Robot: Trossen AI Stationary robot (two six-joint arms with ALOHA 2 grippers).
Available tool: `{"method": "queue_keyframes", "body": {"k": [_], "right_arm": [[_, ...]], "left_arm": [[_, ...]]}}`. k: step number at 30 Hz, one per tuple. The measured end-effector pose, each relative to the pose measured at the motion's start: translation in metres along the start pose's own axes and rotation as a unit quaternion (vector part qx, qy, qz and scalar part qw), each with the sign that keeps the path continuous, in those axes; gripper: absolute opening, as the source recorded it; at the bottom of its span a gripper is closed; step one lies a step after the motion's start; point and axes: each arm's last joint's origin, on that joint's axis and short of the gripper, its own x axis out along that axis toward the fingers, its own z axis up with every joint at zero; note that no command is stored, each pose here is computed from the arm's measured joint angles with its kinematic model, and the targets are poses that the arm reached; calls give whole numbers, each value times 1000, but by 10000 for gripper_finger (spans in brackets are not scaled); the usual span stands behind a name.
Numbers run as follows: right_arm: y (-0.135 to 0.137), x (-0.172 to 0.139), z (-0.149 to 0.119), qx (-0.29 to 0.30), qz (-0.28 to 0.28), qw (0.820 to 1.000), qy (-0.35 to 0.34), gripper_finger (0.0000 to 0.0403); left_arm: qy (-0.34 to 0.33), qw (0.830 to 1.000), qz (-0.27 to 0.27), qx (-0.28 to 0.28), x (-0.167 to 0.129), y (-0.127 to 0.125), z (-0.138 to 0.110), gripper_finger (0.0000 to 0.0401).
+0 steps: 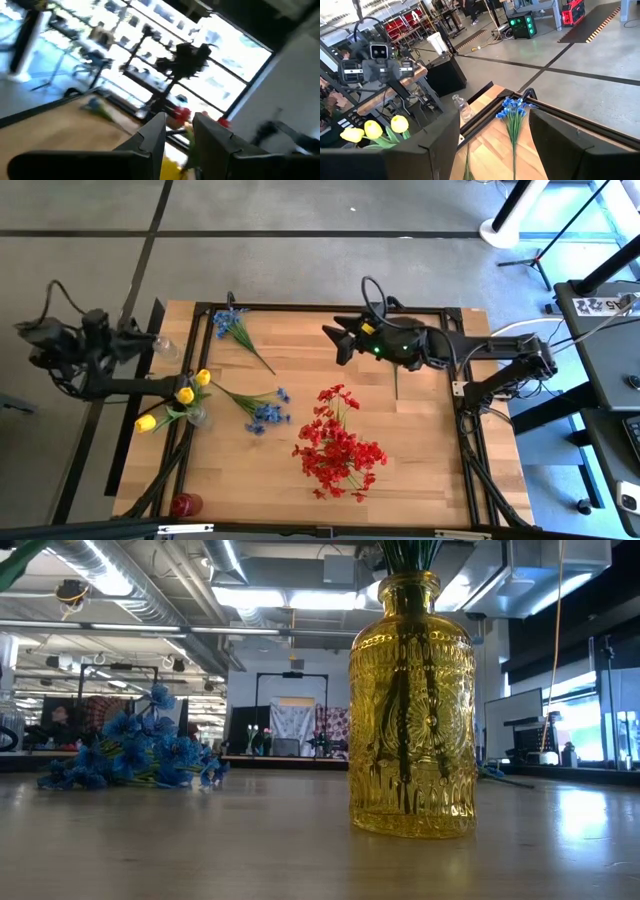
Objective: Sort flowers into vase by color
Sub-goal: Put the top left blue flowers into the red vase
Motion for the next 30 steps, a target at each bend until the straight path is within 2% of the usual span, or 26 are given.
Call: {"method": "queue_keyframes", "body": {"k": [2,5,8,12,18,24,27,30], "right_arm": [[1,4,-2,1,1,1000,-1,237],[0,12,-3,-9,-1,1000,-12,237],[-6,17,-1,-20,-14,1000,-16,237],[-14,21,4,-22,-23,999,-16,237],[-18,5,14,-97,-15,995,-1,237],[-25,-31,38,-173,-15,985,-13,237],[-31,-51,46,-209,-19,978,-6,237],[-37,-67,53,-242,-27,970,-2,237]], "left_arm": [[14,1000,21,-9,12,1,-4,95],[59,996,59,-10,47,0,-14,95],[92,990,104,20,87,-5,-18,95],[90,970,218,65,133,-12,-13,95],[57,940,334,41,177,-17,0,95],[56,898,437,-6,212,10,1,104],[70,879,470,-46,226,30,2,119],[79,853,509,-82,240,53,1,143]]}}
